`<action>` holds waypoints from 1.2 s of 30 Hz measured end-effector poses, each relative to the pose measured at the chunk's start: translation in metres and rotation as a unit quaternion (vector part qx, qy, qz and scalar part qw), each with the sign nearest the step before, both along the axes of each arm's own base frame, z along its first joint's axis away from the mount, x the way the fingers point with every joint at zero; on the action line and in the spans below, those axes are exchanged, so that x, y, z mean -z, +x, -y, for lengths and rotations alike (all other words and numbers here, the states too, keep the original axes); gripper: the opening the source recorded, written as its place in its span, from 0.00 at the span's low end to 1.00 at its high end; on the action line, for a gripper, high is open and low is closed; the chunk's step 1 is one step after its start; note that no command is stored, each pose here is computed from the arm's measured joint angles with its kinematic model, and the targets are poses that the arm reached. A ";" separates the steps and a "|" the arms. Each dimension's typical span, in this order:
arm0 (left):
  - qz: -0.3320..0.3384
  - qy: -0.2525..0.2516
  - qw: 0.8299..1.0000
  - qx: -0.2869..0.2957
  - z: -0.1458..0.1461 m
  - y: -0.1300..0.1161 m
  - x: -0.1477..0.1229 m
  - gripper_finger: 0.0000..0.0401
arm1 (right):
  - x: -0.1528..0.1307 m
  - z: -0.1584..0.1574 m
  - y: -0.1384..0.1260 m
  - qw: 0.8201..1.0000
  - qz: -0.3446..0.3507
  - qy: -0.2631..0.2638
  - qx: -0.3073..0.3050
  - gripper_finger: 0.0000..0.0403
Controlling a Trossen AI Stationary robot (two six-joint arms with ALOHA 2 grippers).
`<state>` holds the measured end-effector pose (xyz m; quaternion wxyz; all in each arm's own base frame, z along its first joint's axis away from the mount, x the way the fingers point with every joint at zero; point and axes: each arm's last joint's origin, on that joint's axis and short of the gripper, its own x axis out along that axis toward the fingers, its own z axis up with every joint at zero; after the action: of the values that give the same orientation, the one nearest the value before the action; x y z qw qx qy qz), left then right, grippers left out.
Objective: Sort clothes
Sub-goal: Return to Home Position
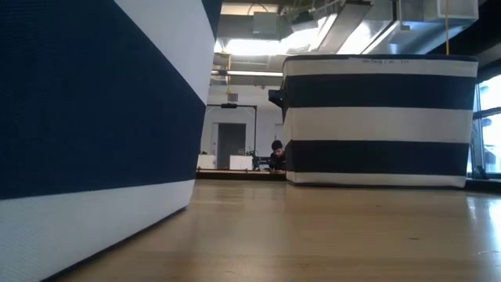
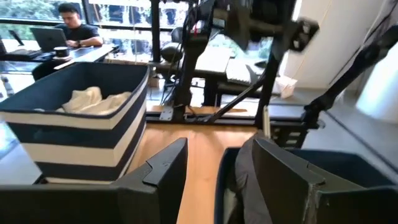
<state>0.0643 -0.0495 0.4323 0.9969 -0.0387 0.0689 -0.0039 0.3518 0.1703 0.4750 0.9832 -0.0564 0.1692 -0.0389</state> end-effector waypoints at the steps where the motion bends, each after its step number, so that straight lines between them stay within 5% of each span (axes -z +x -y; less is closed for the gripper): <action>1: -0.004 0.004 1.000 -0.002 0.002 0.001 0.004 0.43 | -0.001 0.000 -0.009 1.000 -0.012 -0.004 0.011 0.63; 10: -0.020 0.037 0.998 -0.035 0.001 0.004 0.032 0.42 | 0.035 0.003 -0.018 0.990 -0.134 -0.009 0.045 0.46; 16: -0.022 0.005 0.997 -0.069 -0.014 -0.003 0.060 0.32 | 0.063 0.007 -0.019 0.982 -0.182 -0.023 0.048 0.29; 25: 0.014 -0.053 0.997 -0.051 -0.032 -0.018 0.092 0.14 | 0.095 0.032 -0.064 0.990 -0.126 0.030 0.058 0.14; 36: 0.042 -0.014 0.999 -0.022 -0.021 -0.010 0.111 0.03 | 0.199 0.074 -0.122 0.989 0.047 0.132 -0.039 0.09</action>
<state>0.0547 -0.0282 0.3213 0.9981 -0.0544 0.0256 0.0159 0.2300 0.0959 0.2761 0.9897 0.0692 0.1238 0.0194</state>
